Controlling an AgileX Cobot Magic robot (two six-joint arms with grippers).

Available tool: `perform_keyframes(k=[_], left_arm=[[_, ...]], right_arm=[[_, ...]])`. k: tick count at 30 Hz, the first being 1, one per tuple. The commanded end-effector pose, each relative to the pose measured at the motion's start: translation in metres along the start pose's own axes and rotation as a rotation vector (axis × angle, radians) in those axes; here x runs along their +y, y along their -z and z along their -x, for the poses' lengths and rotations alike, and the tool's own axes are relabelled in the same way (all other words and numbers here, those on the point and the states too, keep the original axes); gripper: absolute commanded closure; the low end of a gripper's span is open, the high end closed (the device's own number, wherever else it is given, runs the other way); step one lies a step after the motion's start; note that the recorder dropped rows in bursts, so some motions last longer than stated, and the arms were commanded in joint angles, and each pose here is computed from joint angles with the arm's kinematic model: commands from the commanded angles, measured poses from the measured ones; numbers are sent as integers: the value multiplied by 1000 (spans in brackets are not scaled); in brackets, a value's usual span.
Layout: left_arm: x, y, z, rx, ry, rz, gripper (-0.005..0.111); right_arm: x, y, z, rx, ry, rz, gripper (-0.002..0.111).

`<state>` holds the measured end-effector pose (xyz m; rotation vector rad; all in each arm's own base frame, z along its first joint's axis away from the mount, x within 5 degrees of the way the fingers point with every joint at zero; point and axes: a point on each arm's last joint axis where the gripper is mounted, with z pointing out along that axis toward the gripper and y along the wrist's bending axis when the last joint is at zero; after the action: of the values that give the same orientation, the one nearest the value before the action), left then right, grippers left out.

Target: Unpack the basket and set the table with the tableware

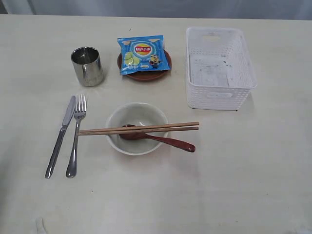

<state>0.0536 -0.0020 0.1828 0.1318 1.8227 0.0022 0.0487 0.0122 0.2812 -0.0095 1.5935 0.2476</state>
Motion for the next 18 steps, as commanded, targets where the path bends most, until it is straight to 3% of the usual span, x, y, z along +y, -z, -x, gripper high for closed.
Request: perform_keyframes(k=[1, 18], left_arm=[[0, 0, -1, -1, -1, -4, 107], [0, 0, -1, 0, 4, -6, 107]], right_arm=[[-2, 8, -14, -53, 7, -8, 109], [-21, -4, -73, 96, 21, -114, 109]])
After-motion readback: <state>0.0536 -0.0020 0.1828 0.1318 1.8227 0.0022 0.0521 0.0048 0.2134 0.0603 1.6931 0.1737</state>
